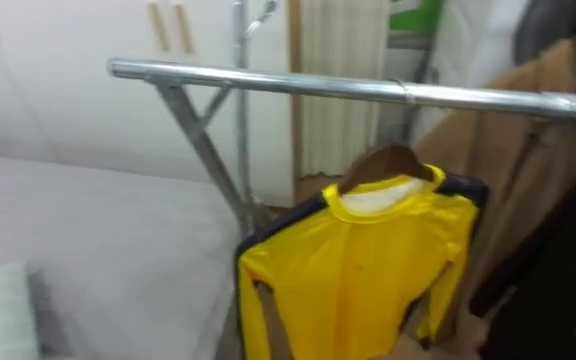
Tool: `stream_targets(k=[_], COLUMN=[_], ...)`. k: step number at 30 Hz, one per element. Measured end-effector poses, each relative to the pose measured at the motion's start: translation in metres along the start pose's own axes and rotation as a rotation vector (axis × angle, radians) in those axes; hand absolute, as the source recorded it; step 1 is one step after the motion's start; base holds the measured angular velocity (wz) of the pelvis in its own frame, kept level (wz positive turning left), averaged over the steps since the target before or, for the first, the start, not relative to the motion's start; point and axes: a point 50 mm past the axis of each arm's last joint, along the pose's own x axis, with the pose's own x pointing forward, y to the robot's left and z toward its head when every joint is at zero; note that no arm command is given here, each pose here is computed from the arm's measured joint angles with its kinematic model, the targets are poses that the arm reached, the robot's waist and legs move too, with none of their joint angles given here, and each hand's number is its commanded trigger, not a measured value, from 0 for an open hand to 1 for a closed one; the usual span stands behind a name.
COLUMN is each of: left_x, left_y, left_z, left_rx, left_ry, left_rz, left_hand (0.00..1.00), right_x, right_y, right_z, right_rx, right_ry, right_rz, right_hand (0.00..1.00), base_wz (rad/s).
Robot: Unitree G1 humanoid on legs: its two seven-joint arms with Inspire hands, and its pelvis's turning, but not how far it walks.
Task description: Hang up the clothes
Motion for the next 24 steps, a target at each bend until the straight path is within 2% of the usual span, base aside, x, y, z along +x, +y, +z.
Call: stream_targets(k=[10, 21, 24], left_x=[0.002, 0.004, 0.003], left_y=[-0.003, -0.008, -0.006], left_z=[0.005, 0.009, 0.005], left_rx=[0.014, 0.053, 0.057], left_ry=[-0.002, -0.006, 0.01], left_rz=[-0.046, -0.069, -0.062], left_hand=[0.0, 0.0, 0.0], right_x=[-0.003, -0.005, -0.007], right_y=[-0.015, -0.023, -0.023], right_z=[0.016, 0.012, 0.007], right_rx=[0.035, 0.052, 0.049], right_ry=[-0.057, -0.034, -0.018], right_rz=[-0.099, -0.185, -0.189], right_hand=[0.0, 0.0, 0.0], base_wz=[1.29, 0.67, 1.34])
